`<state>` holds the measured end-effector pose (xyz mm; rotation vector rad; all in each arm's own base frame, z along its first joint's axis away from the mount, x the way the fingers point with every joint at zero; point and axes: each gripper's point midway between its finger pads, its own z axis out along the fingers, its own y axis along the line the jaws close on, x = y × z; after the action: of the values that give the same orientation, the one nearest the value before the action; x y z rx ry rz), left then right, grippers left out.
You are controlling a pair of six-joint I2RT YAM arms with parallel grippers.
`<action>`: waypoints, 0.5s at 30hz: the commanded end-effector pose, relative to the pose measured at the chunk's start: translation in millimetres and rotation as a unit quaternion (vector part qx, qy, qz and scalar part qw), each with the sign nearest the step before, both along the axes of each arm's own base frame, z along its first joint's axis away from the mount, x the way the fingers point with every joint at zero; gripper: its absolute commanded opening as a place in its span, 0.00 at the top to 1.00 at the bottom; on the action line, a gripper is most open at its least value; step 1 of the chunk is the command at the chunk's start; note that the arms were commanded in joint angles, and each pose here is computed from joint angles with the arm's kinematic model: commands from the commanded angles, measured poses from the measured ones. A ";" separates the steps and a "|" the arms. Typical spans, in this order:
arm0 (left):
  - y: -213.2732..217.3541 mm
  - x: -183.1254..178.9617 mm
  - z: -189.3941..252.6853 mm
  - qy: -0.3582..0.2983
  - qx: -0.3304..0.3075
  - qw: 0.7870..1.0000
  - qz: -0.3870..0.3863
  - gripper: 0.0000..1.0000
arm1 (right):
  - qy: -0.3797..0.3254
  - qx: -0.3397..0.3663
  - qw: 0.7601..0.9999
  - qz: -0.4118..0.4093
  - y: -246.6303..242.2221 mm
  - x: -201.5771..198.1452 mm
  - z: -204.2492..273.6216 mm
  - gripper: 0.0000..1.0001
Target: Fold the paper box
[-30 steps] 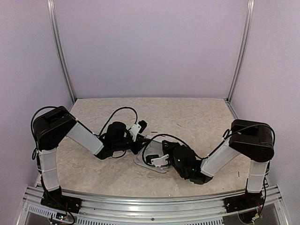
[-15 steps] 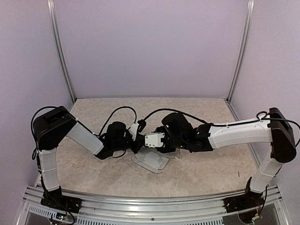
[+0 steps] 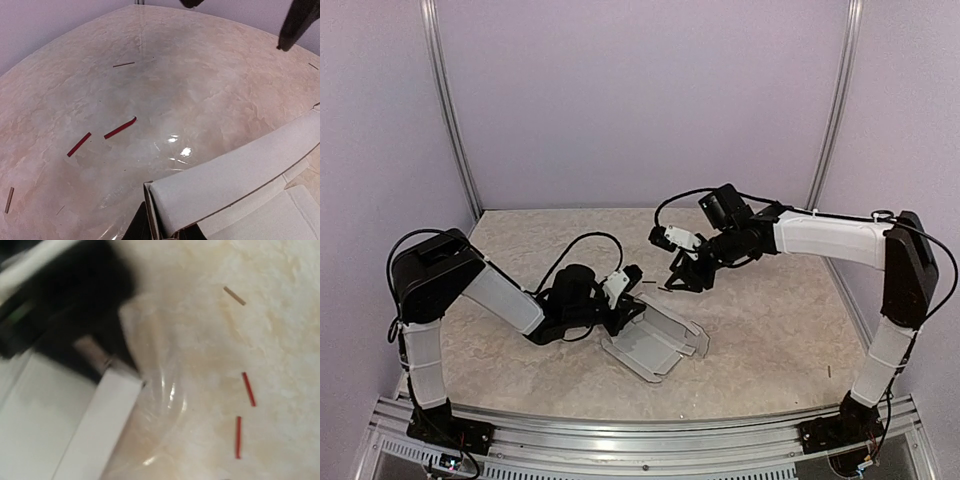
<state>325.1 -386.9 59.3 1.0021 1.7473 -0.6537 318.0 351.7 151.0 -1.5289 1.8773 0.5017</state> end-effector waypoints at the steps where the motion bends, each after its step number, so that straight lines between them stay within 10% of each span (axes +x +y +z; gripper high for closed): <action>1: -5.6 -12.6 -5.1 -0.009 0.025 0.999 -0.024 0.83 | 0.162 0.016 0.987 0.008 5.3 -23.0 -32.4 0.51; 15: -0.4 5.0 -8.4 -0.027 0.056 0.997 0.053 0.87 | 0.275 0.024 0.961 0.027 10.9 -43.1 -67.5 0.55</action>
<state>322.0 -395.2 57.4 1.0166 1.7506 -0.5521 281.7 364.1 92.2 -1.5324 2.1486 0.9923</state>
